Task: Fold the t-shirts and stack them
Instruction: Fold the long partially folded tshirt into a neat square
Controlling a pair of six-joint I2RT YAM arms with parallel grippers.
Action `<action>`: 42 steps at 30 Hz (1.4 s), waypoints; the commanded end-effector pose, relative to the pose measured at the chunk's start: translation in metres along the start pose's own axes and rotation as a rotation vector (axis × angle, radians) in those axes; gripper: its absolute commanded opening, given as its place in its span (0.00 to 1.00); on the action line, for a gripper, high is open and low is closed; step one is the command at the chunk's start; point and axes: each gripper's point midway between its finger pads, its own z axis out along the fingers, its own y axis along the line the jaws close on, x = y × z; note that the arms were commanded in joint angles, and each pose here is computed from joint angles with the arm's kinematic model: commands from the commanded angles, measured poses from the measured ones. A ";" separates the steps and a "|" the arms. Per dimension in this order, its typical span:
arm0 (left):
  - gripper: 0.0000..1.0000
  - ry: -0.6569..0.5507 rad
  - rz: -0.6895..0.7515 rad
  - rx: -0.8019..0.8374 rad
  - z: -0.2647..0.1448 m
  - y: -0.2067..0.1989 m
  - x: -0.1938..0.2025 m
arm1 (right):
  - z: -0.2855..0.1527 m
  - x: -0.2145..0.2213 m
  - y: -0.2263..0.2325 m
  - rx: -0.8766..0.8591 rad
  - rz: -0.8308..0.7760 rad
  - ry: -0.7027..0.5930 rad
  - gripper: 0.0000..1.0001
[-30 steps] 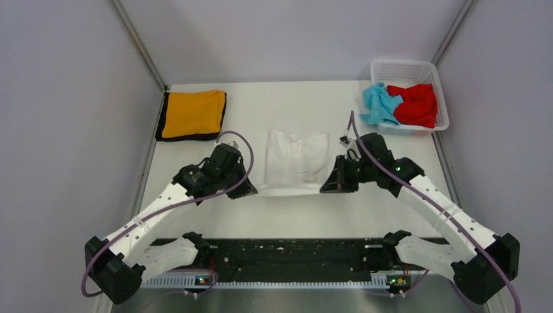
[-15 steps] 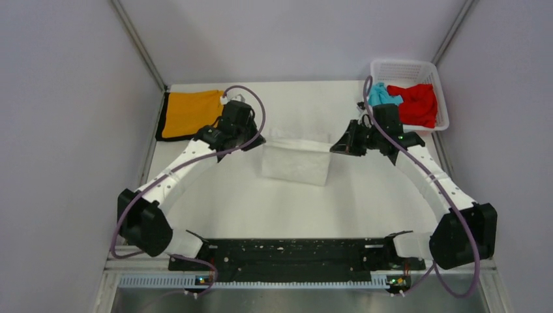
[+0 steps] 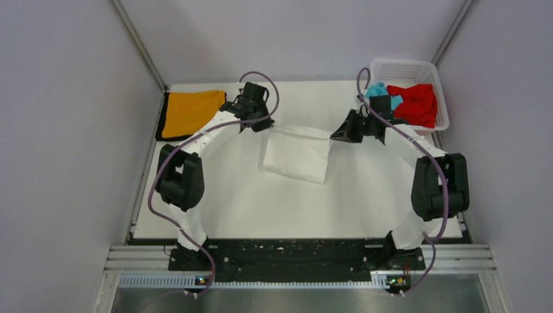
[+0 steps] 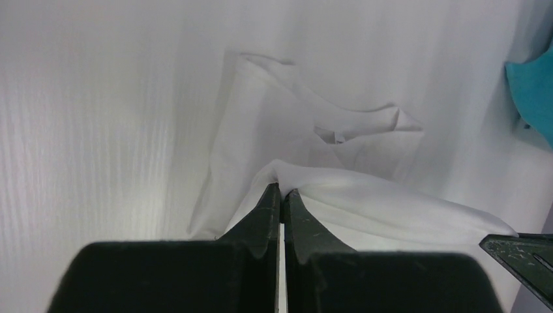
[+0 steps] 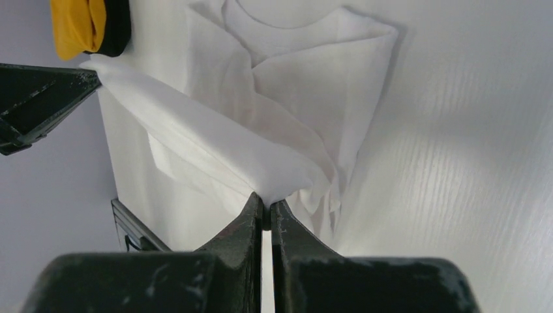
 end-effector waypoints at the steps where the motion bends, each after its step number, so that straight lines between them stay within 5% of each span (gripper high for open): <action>1: 0.00 -0.074 0.000 -0.044 0.029 0.011 -0.036 | 0.013 -0.042 -0.018 0.051 -0.029 -0.102 0.00; 11: 0.02 -0.036 0.026 -0.042 0.097 0.009 -0.047 | 0.075 -0.072 -0.067 0.136 -0.023 -0.088 0.05; 15: 0.53 0.011 0.038 -0.038 0.110 0.007 -0.045 | 0.082 -0.092 -0.068 0.157 -0.039 -0.098 0.56; 17: 0.64 0.021 0.041 -0.039 0.103 0.003 -0.049 | 0.075 -0.098 -0.060 0.152 -0.049 -0.111 0.69; 19: 0.95 0.001 0.040 -0.025 0.091 -0.003 -0.057 | 0.063 -0.102 -0.048 0.142 -0.061 -0.132 0.80; 20: 0.98 -0.012 0.042 -0.011 0.083 -0.007 -0.061 | 0.056 -0.103 -0.041 0.137 -0.069 -0.141 0.84; 22: 0.99 0.000 0.042 0.050 0.063 -0.020 -0.061 | 0.041 -0.099 -0.028 0.121 -0.080 -0.151 0.98; 27: 0.99 0.074 0.042 0.280 0.010 -0.054 -0.033 | 0.015 -0.052 0.022 -0.004 -0.128 -0.106 0.99; 34: 0.99 0.221 0.030 0.373 0.004 -0.042 0.034 | 0.025 0.036 0.086 -0.318 -0.088 -0.001 0.99; 42: 0.99 0.473 -0.013 0.226 0.049 0.016 0.115 | 0.076 0.085 0.025 -0.183 0.019 0.085 0.99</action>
